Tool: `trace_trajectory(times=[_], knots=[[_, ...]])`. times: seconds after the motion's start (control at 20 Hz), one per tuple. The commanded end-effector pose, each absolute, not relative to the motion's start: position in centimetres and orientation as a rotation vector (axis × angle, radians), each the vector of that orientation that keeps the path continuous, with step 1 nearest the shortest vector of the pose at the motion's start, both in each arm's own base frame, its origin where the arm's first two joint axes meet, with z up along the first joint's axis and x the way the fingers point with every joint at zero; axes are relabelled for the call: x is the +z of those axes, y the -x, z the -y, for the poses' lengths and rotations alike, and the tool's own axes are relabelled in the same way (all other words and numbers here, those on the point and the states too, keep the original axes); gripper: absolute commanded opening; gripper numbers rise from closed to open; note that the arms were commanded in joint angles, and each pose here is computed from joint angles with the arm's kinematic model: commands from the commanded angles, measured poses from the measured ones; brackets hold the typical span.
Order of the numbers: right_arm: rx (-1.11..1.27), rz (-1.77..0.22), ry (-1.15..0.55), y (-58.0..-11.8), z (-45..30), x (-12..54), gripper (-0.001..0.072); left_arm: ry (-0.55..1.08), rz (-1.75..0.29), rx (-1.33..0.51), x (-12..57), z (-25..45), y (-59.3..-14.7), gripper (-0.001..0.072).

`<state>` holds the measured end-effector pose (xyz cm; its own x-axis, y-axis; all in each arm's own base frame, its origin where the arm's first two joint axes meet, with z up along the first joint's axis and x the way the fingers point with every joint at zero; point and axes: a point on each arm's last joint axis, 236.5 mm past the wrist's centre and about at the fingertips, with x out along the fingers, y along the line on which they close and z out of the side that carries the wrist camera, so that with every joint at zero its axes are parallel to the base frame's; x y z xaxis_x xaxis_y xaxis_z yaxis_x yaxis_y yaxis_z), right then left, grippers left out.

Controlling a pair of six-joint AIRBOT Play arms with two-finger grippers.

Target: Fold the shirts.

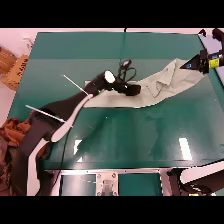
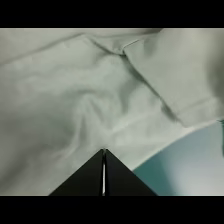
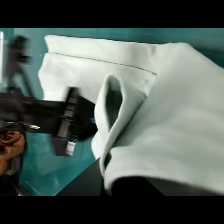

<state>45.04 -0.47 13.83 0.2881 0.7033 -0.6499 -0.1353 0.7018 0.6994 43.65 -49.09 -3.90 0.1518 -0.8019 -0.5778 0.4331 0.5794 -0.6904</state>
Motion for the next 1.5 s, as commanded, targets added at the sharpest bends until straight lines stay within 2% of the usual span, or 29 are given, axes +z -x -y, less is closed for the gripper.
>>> trace_trajectory(times=[0.0, 0.15, 0.25, 0.4, 0.55, 0.65, 0.85, 1.0, 1.05, 1.1, 1.15, 1.25, 1.3, 1.45], knots=[[0.685, -1.139, -0.518, -43.6, -3.4, 16.7, 0.0022, 0.565, -1.145, -0.926, -5.7, 52.2, -42.2, 0.0025], [0.723, -1.153, -0.497, -43.4, -5.2, 16.7, 0.0021, 0.553, -1.178, -0.957, -5.7, 51.9, -41.5, 0.0025], [0.738, -1.164, -0.49, -43.3, -6.2, 16.7, 0.0022, 0.514, -1.222, -1.041, -3.9, 50.3, -41.2, 0.0025], [0.772, -1.178, -0.506, -43.0, -8.4, 17.1, 0.0022, 0.368, -1.299, -1.087, 0.1, 42.6, -42.7, 0.0024], [0.791, -1.164, -0.505, -43.8, -12.2, 17.3, 0.0021, 0.184, -1.348, -0.89, 2.8, 30.1, -45.3, 0.0024], [0.828, -1.152, -0.492, -44.0, -16.4, 17.5, 0.0021, 0.13, -1.357, -0.77, 5.4, 22.7, -46.0, 0.0025], [0.906, -1.093, -0.452, -44.7, -27.3, 16.3, 0.0021, 0.172, -1.265, -0.676, 9.6, 16.2, -47.4, 0.0025], [0.937, -1.092, -0.464, -44.8, -37.3, 11.3, 0.0022, 0.175, -1.251, -0.655, 9.9, 14.3, -47.7, 0.0025], [0.931, -1.091, -0.477, -44.9, -40.7, 8.6, 0.0116, 0.168, -1.249, -0.662, 9.9, 14.2, -47.7, 0.0025], [0.924, -1.091, -0.481, -44.6, -43.6, 6.0, 0.0419, 0.168, -1.249, -0.661, 9.9, 14.1, -47.7, 0.0025], [0.92, -1.108, -0.483, -44.1, -45.2, 4.2, 0.054, 0.166, -1.249, -0.663, 9.9, 14.2, -47.7, 0.0025], [0.9, -1.17, -0.507, -43.8, -44.4, 3.8, 0.0508, 0.16, -1.247, -0.666, 9.9, 14.1, -47.7, 0.0025], [0.891, -1.19, -0.514, -44.2, -42.3, 4.8, 0.0421, 0.152, -1.244, -0.672, 9.9, 14.1, -47.7, 0.0025], [0.769, -1.256, -0.496, -46.5, -31.4, 7.1, 0.0403, 0.136, -1.254, -0.654, 9.6, 13.6, -47.7, 0.0025]])
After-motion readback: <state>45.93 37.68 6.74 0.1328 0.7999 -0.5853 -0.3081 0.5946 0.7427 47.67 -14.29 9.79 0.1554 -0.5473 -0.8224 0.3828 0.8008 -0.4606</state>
